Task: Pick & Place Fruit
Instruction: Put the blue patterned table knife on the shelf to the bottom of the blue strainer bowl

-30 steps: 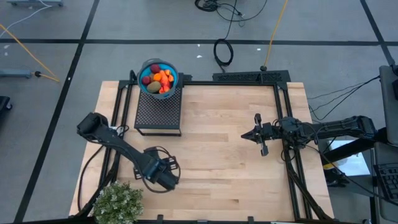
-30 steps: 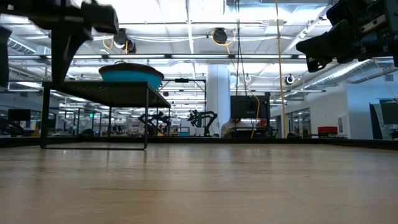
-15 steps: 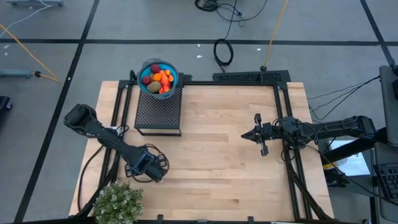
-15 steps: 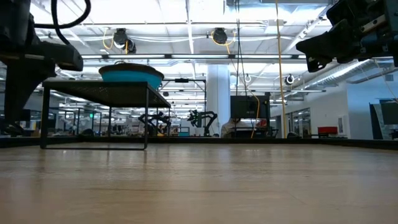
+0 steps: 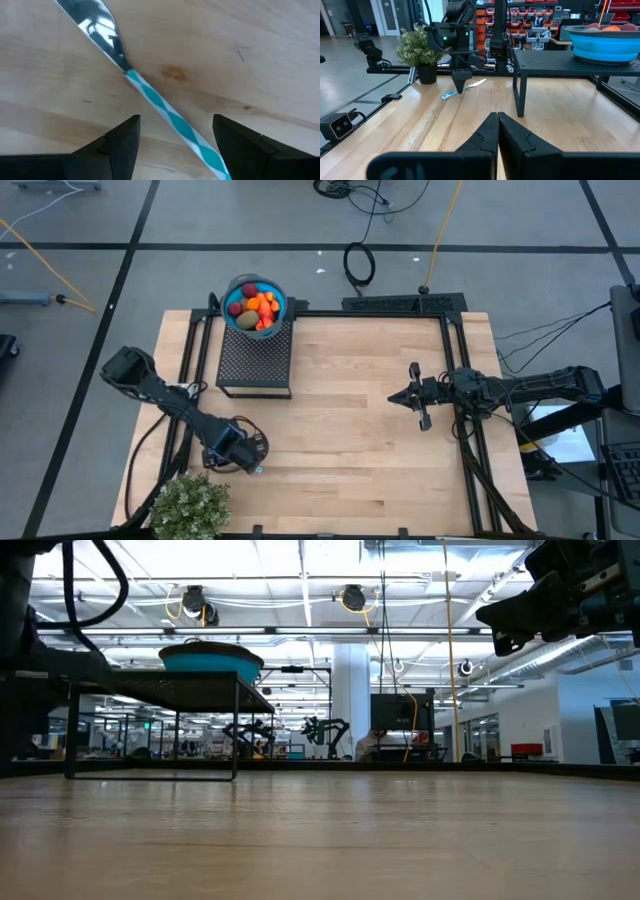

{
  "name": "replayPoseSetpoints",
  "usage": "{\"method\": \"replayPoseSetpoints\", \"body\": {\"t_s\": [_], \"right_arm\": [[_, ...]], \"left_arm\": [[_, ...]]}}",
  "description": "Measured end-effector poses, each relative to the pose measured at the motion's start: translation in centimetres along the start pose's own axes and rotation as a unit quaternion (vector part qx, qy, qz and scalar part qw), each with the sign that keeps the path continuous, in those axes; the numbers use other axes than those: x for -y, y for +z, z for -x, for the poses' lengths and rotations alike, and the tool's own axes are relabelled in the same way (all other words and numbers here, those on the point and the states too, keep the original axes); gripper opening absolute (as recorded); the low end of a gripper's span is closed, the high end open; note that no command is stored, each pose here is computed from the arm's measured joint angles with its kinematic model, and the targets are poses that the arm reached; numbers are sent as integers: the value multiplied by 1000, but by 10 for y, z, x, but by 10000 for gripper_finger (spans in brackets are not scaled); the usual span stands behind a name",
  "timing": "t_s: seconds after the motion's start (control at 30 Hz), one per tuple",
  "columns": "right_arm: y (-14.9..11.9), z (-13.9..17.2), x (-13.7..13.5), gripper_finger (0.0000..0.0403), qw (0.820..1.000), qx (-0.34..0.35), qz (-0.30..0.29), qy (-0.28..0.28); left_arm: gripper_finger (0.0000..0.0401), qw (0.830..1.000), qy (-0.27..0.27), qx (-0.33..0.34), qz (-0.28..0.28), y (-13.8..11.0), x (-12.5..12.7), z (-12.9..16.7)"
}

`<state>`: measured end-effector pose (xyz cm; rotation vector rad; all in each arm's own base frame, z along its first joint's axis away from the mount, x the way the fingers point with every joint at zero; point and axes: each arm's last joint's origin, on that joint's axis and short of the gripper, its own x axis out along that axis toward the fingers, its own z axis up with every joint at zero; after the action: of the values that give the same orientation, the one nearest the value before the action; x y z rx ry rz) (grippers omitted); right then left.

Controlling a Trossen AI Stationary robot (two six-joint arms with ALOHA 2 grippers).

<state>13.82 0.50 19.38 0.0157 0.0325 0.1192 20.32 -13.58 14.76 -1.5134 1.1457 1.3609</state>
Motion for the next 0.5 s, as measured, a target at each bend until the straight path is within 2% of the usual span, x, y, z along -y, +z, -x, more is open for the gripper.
{"method": "replayPoseSetpoints", "body": {"t_s": [0.5], "right_arm": [[0, 0, 0, 0, 1000, 0, 0, 0]], "left_arm": [[248, 1000, -22, -10, -4, 9, -3, -15]]}}
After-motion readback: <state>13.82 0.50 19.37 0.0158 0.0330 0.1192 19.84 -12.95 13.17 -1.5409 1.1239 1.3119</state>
